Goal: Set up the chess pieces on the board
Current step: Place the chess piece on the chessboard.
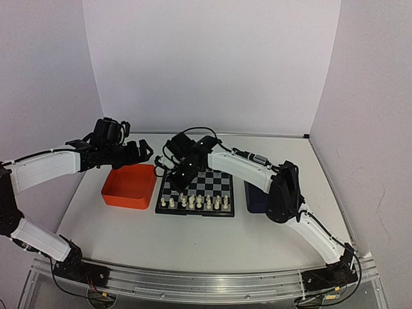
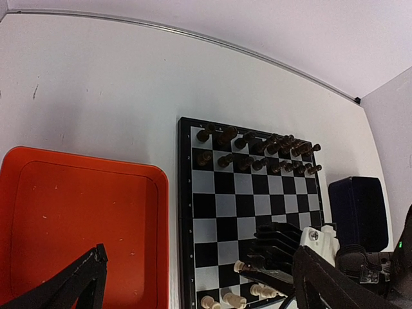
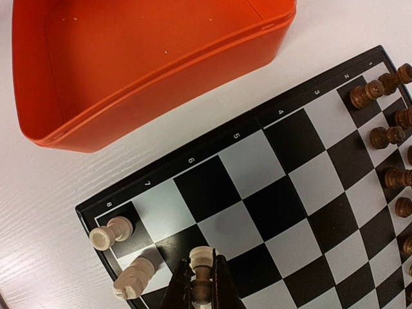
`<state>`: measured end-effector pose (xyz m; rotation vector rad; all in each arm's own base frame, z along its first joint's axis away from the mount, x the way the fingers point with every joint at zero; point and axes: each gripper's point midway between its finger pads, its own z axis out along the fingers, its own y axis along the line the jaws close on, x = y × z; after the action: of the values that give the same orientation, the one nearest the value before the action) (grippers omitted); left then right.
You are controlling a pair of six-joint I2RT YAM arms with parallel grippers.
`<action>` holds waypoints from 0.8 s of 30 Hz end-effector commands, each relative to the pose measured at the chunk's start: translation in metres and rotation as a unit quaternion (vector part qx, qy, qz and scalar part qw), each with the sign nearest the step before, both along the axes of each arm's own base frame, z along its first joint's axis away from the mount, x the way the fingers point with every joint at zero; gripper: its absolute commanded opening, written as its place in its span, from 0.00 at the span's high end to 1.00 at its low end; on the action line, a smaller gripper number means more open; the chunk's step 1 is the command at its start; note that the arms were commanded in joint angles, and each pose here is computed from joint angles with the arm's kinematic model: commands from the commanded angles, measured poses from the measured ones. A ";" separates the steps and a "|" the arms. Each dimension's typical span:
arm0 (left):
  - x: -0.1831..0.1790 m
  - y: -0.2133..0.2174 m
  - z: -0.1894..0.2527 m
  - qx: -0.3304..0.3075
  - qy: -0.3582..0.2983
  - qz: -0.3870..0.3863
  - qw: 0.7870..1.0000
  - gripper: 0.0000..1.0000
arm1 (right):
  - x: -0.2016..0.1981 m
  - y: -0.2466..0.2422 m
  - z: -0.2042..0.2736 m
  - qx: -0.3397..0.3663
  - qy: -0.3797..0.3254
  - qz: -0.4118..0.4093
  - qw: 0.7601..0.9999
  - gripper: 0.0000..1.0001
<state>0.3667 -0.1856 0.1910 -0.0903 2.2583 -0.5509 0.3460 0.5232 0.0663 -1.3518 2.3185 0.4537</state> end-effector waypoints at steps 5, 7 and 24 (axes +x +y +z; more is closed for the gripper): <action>0.003 0.005 0.007 0.013 -0.019 0.004 1.000 0.00 | -0.001 0.009 -0.003 0.010 -0.005 0.017 1.000 1.00; 0.002 0.004 0.006 0.014 -0.018 0.002 1.000 0.00 | -0.002 0.008 -0.004 0.009 -0.002 0.017 1.000 1.00; -0.001 0.005 0.003 0.015 -0.016 -0.001 1.000 0.00 | -0.019 0.001 -0.011 -0.010 0.019 0.025 0.999 1.00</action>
<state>0.3664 -0.1829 0.1873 -0.0692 2.2614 -0.5194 0.3383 0.5185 0.0440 -1.3926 2.3585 0.4410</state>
